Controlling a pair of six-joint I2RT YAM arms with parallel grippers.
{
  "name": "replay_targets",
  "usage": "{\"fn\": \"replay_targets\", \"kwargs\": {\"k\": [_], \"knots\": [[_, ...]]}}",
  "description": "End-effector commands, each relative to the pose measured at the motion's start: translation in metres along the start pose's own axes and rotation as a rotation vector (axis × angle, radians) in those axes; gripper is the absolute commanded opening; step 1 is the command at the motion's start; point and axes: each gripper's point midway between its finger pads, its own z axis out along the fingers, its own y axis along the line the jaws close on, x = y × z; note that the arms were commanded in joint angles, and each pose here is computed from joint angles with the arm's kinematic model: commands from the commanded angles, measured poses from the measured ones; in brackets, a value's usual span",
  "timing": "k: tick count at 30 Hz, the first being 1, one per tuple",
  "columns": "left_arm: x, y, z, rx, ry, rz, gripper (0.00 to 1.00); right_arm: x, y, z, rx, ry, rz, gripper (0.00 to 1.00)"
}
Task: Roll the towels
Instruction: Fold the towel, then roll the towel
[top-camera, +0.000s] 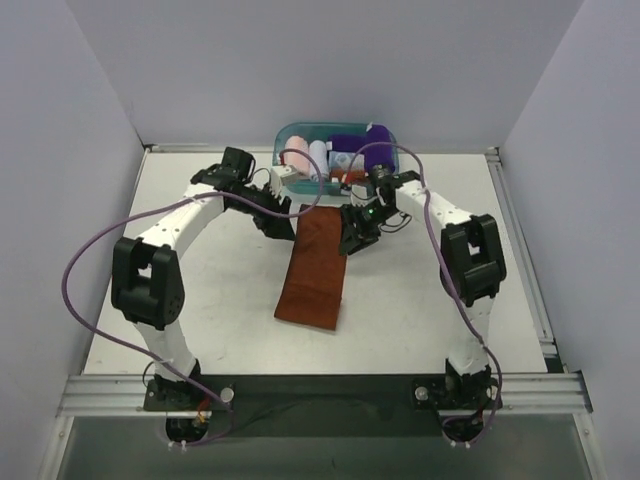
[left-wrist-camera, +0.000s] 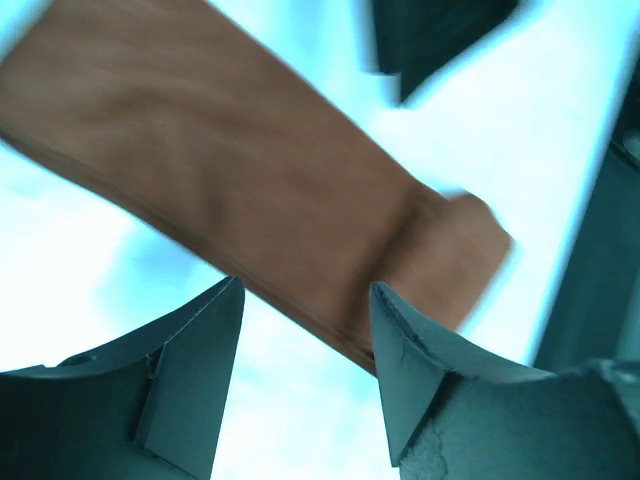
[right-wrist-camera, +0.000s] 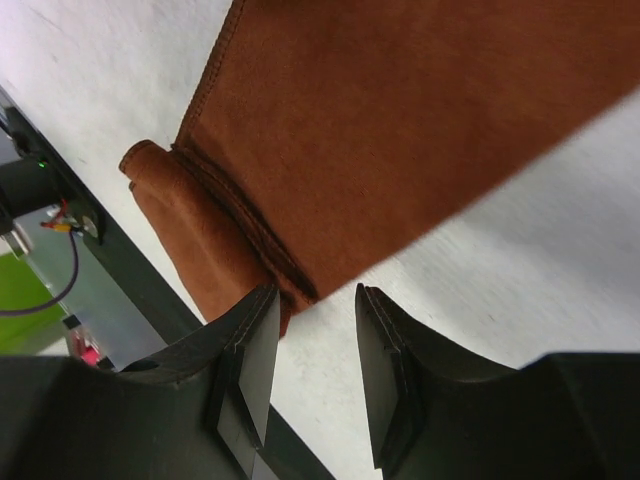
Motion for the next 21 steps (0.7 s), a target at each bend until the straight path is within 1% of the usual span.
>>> {"fn": "replay_targets", "kwargs": {"k": [1, 2, 3, 4, 5, 6, 8, 10, 12, 14, 16, 21], "knots": [[0.038, -0.051, 0.001, 0.153, 0.058, 0.019, 0.65, 0.011, 0.005, 0.027, 0.046, 0.094, -0.035, 0.36], [0.045, -0.055, 0.000, 0.153, 0.061, 0.010, 0.65, 0.016, 0.003, 0.041, 0.048, 0.127, -0.039, 0.37], [0.060, -0.059, 0.003, 0.169, 0.078, -0.015, 0.66, 0.016, 0.002, 0.048, 0.049, 0.141, -0.039, 0.37], [0.065, -0.060, 0.005, 0.167, 0.078, -0.016, 0.68, 0.008, 0.004, 0.052, 0.044, 0.134, -0.044, 0.37], [0.065, -0.063, 0.003, 0.161, 0.067, -0.010, 0.68, 0.012, 0.001, 0.065, 0.042, 0.164, -0.036, 0.37], [0.076, -0.066, 0.004, 0.166, 0.080, -0.029, 0.69, 0.009, 0.000, 0.070, 0.045, 0.166, -0.042, 0.37], [0.076, -0.069, 0.001, 0.144, 0.057, -0.029, 0.69, 0.007, -0.001, 0.082, 0.050, 0.183, -0.060, 0.37], [0.087, -0.072, 0.001, 0.131, 0.060, -0.032, 0.69, 0.009, 0.003, 0.090, 0.043, 0.200, -0.082, 0.37], [0.090, -0.074, -0.001, 0.099, 0.054, -0.021, 0.68, 0.009, 0.007, 0.099, 0.032, 0.215, -0.110, 0.37], [0.094, -0.072, -0.001, 0.057, 0.060, -0.011, 0.68, 0.011, 0.009, 0.104, 0.027, 0.227, -0.131, 0.37], [0.095, -0.072, 0.001, 0.054, 0.069, -0.003, 0.67, 0.013, 0.013, 0.105, 0.026, 0.234, -0.151, 0.37], [0.097, -0.056, 0.008, 0.008, 0.106, 0.016, 0.66, 0.011, 0.020, 0.088, 0.042, 0.216, -0.188, 0.38]]}}
